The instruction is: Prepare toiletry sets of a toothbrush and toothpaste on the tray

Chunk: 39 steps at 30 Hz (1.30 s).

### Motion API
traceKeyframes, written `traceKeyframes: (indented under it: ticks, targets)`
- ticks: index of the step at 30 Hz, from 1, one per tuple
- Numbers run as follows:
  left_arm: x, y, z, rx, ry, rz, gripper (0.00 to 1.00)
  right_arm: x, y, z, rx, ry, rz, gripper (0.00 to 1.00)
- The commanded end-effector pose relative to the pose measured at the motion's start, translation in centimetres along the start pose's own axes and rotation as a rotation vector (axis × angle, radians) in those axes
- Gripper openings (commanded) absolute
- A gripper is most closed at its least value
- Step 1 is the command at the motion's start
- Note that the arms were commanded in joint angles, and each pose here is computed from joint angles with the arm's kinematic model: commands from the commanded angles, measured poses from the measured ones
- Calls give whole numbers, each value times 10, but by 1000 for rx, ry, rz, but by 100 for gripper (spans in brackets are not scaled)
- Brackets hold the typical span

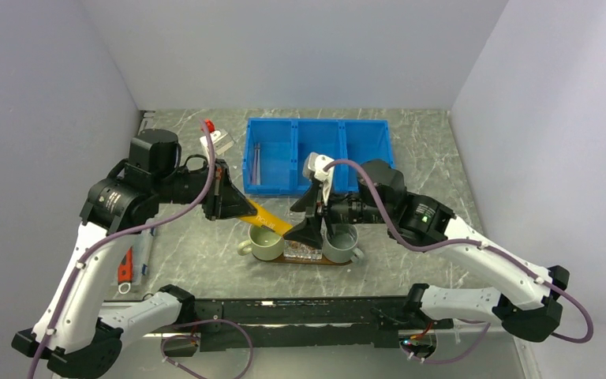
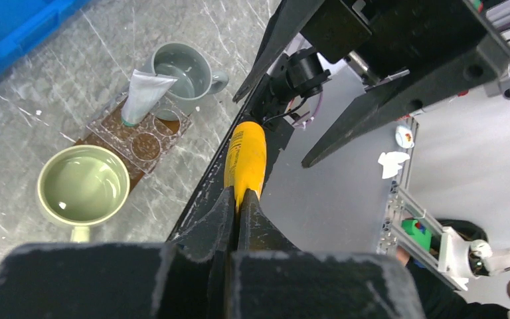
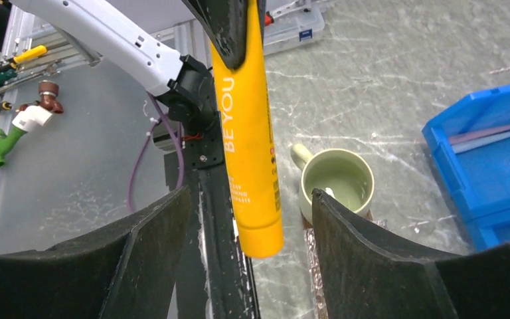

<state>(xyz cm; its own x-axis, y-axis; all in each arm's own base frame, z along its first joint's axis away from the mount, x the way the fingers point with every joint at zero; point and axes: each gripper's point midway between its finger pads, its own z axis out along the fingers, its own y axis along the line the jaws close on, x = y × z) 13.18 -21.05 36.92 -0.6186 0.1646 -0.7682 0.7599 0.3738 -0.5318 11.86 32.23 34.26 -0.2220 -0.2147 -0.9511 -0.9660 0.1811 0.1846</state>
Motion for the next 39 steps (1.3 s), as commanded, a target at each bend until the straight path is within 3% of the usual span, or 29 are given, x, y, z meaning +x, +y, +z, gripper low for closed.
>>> traceKeyframes:
  ticks: [1,11,15,22,29,34,39]
  targets:
    - [-9,-5,1,9,-35,-58,0,-34,7,9,10,-108,-148,69]
    - [-14,-4,4,6,-43,-136,0,-9,8,41,159,2,-306,71]
    - [-16,-7,3,16,-48,-142,0,-3,-1,44,259,23,-333,67]
    - [-17,-12,1,34,-53,-134,0,-3,-8,41,337,22,-336,36]
    - [-19,-16,1,58,-61,-134,0,-4,-9,36,353,14,-329,25]
    - [-22,-20,1,96,-83,-132,23,-6,-10,33,370,3,-317,19]
    - [-24,-21,2,123,-94,-138,35,-10,-11,29,381,-13,-307,17]
